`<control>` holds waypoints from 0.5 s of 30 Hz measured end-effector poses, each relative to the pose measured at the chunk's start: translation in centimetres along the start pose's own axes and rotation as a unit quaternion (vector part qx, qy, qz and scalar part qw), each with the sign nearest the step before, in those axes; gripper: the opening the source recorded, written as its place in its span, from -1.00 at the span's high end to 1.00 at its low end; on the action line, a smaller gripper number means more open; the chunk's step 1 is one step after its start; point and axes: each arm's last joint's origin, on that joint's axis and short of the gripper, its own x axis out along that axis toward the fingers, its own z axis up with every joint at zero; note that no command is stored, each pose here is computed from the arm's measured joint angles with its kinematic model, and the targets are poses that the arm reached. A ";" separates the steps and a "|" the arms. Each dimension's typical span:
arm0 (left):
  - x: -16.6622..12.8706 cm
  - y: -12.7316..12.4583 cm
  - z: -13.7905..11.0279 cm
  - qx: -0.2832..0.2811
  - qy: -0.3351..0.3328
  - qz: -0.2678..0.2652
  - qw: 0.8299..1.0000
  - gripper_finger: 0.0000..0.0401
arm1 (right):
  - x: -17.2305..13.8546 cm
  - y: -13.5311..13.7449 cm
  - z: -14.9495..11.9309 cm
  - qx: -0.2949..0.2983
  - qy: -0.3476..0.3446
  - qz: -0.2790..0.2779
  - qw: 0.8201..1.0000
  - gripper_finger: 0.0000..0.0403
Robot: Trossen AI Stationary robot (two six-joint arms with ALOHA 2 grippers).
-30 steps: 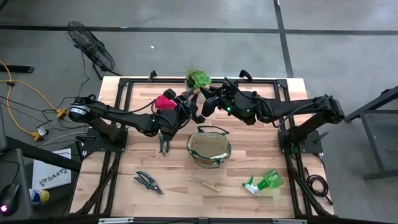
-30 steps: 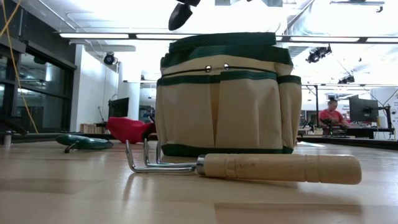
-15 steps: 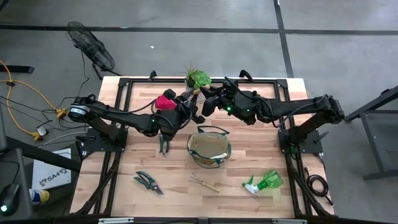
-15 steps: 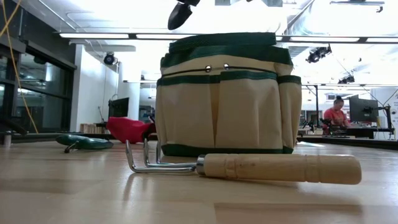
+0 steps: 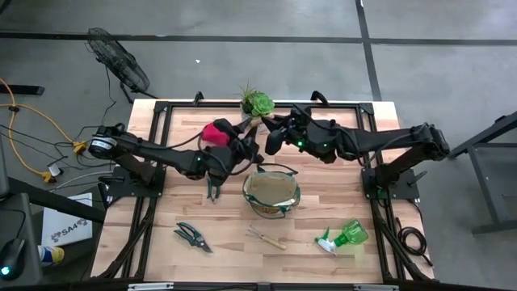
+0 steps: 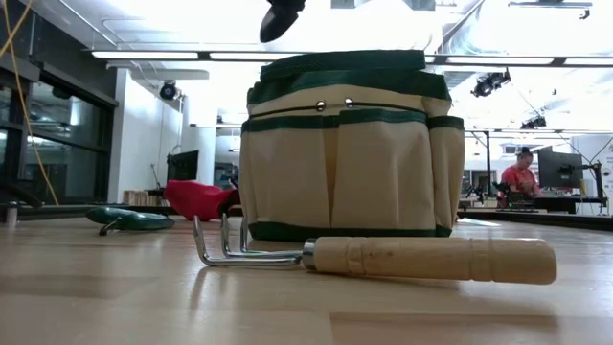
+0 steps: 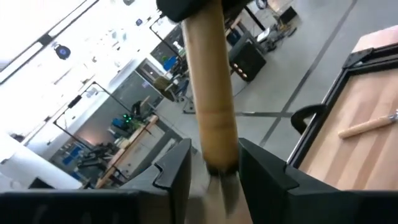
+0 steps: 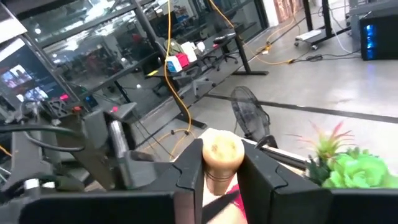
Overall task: Pick & Place Garden tools in Gardening bag
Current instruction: Put the bottom brown trowel into the gardening bag
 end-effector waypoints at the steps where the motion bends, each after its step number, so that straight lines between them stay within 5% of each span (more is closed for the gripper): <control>1: -0.1 0.1 0.0 0.007 0.004 0.004 1.000 0.39 | -0.3 -0.2 0.2 -0.009 0.002 -0.006 1.000 0.70; 15: -4.2 3.4 0.4 0.071 0.046 0.038 0.996 0.38 | -6.1 -2.8 2.9 -0.027 0.052 -0.046 0.997 0.70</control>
